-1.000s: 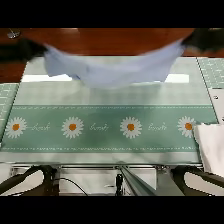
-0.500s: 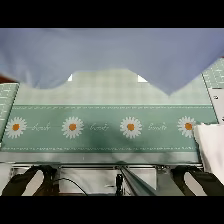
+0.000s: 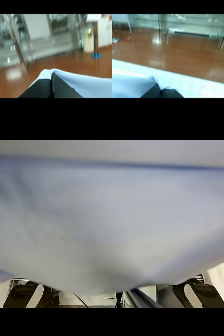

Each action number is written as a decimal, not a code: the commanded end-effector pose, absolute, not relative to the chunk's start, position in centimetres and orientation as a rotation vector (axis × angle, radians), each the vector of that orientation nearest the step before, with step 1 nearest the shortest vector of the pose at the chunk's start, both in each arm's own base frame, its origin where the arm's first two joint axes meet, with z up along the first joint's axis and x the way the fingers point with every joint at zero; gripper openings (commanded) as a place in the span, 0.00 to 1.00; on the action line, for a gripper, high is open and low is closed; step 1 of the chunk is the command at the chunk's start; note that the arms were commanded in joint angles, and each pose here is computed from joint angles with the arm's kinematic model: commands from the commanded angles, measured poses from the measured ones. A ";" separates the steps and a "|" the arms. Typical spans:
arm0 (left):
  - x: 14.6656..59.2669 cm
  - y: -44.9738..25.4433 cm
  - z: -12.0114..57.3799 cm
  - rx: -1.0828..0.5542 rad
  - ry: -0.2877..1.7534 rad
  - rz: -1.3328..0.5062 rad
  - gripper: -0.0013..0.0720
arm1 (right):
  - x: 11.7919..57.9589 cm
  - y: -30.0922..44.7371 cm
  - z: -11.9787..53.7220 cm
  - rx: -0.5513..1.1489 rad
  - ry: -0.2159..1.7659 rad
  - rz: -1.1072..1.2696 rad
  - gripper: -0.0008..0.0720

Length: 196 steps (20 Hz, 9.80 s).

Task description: Fold the shirts.

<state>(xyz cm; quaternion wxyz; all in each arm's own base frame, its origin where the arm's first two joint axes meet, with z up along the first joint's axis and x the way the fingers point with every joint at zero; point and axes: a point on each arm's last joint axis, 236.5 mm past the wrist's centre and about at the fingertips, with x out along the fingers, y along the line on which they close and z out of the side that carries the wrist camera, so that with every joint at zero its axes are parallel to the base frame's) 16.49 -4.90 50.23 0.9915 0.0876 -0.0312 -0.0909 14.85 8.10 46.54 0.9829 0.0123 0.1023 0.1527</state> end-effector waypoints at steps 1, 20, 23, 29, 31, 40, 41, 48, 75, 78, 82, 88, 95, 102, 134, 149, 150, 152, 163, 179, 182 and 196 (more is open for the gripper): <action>22.0 -4.2 43.7 0.151 0.128 -0.187 0.05 | 16.9 7.7 42.7 0.058 0.336 0.302 0.04; 53.2 -11.6 13.2 -0.348 0.673 -0.301 0.05 | 56.0 7.9 12.9 0.711 0.783 0.380 0.04; 53.6 -12.2 10.9 -0.478 0.735 -0.275 0.33 | 57.9 7.8 10.0 0.872 0.803 0.367 0.74; 46.3 -4.9 6.0 -0.429 1.139 -0.238 0.97 | 51.1 0.7 9.4 0.875 1.009 0.406 0.88; 41.4 -1.1 4.0 -0.465 1.330 -0.217 0.97 | 44.7 -3.3 7.0 0.720 1.224 0.340 0.88; 26.0 -0.2 -5.7 -0.928 1.346 -0.070 0.97 | 32.3 0.6 -0.1 0.844 1.099 0.192 0.88; 25.5 -0.8 -6.4 -0.995 1.313 -0.063 0.97 | 31.5 1.9 -0.1 0.885 1.074 0.216 0.88; 26.8 -2.8 -8.3 -1.169 1.136 -0.049 0.97 | 29.7 3.8 0.3 0.910 1.062 0.264 0.88; 31.1 -7.5 -6.3 -0.916 1.118 -0.250 0.05 | 26.4 -3.7 -8.3 1.185 1.267 -0.072 0.88; 31.1 -7.5 -6.3 -0.916 1.118 -0.250 0.05 | 27.2 -3.2 -8.8 1.216 1.256 -0.034 0.88; 31.1 -7.5 -6.3 -0.916 1.118 -0.250 0.05 | 29.3 -1.3 -9.8 1.101 1.293 -0.005 0.88; 31.1 -7.6 -6.3 -0.916 1.118 -0.251 0.05 | 33.5 1.5 -9.8 1.019 1.332 0.039 0.88; 31.7 -7.7 -5.4 -0.921 1.101 -0.268 0.05 | 35.7 4.6 -6.3 0.893 1.372 0.218 0.03; 42.7 -6.4 23.0 -0.765 0.466 -0.530 0.05 | 45.3 2.3 21.8 0.596 0.805 0.369 0.03; 30.4 0.0 25.5 -0.012 0.588 -0.013 0.05 | 27.1 2.7 27.0 0.272 0.657 0.163 0.04; 50.9 -3.1 5.6 -0.433 0.772 -0.033 0.05 | 52.5 -1.1 7.7 0.753 0.810 0.222 0.04; 50.9 -3.2 4.4 -0.457 0.802 -0.021 0.05 | 53.1 -0.6 6.7 0.759 0.832 0.230 0.04; 50.6 -3.6 2.3 -0.480 0.864 -0.020 0.05 | 53.5 0.6 4.5 0.743 0.889 0.250 0.04; 40.5 -3.4 0.6 -0.234 1.343 -0.286 0.05 | 43.9 0.8 1.6 0.626 1.304 0.432 0.04; 33.6 -1.0 -4.2 -0.303 1.604 -0.156 0.98 | 37.4 -0.6 -2.7 0.590 1.539 0.299 0.88; 29.8 0.4 -4.0 -0.357 1.615 -0.113 0.98 | 36.1 -3.8 -1.3 0.595 1.391 0.157 0.88; 18.4 -4.4 -9.4 -0.871 1.477 -0.064 0.98 | 29.1 4.6 -0.6 0.841 1.096 0.275 0.88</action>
